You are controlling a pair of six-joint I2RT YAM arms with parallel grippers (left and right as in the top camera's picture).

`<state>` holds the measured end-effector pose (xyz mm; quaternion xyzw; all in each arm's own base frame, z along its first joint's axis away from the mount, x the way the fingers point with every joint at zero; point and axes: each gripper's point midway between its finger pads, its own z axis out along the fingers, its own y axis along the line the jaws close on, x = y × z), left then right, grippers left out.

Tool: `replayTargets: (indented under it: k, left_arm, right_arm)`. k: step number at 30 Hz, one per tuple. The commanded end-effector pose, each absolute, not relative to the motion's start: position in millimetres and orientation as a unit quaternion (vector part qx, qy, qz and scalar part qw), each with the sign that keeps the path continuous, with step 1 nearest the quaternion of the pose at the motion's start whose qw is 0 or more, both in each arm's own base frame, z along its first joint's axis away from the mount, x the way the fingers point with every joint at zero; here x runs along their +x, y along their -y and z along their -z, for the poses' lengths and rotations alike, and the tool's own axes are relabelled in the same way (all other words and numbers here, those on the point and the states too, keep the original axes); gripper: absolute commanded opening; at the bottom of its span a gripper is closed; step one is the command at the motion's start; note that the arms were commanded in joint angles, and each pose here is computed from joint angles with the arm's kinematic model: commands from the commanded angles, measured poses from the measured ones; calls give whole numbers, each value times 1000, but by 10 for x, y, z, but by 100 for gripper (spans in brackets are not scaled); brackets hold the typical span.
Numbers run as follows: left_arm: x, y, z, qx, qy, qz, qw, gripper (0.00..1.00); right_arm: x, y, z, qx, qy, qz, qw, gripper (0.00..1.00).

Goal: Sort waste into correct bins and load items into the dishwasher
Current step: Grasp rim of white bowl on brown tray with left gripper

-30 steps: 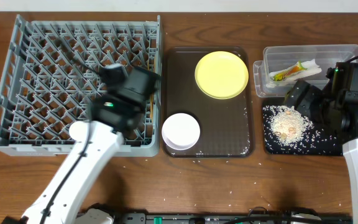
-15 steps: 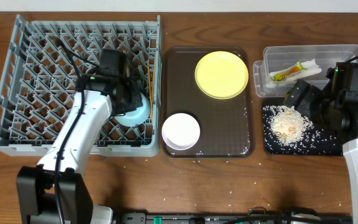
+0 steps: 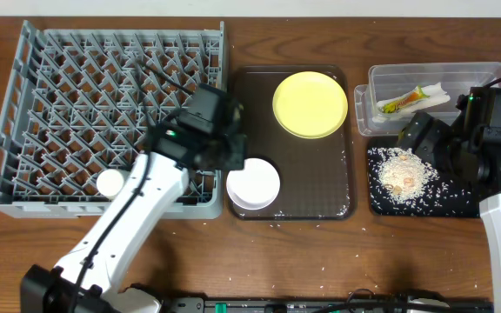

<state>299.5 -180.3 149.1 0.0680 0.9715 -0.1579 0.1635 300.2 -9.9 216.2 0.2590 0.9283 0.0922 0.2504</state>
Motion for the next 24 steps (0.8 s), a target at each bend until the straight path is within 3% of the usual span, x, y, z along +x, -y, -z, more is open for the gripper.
replayTargets:
  k: [1, 6, 9, 16, 21, 24]
  left_arm:
    - [2941, 1761, -1113, 50, -986, 62, 149, 8]
    - [2953, 1977, -618, 39, -992, 39, 113, 7]
    - [2834, 2496, -427, 71, -986, 129, 73, 7]
    - [2457, 3425, -607, 166, -954, 241, 70, 8]
    - [2480, 3419, -850, 202, -953, 203, 100, 9]
    - [2718, 2985, -823, 165, -971, 118, 127, 33]
  right_arm:
    - [2995, 65, -2166, 252, -930, -95, 251, 98]
    - [2993, 64, -2165, 252, -930, -95, 250, 98]
    - [2991, 65, -2164, 252, -930, -95, 250, 98]
    - [2991, 65, -2164, 252, -930, -95, 250, 98]
    - [2987, 64, -2162, 252, -930, -95, 249, 98]
    - [2975, 63, -2154, 252, -931, -94, 246, 98]
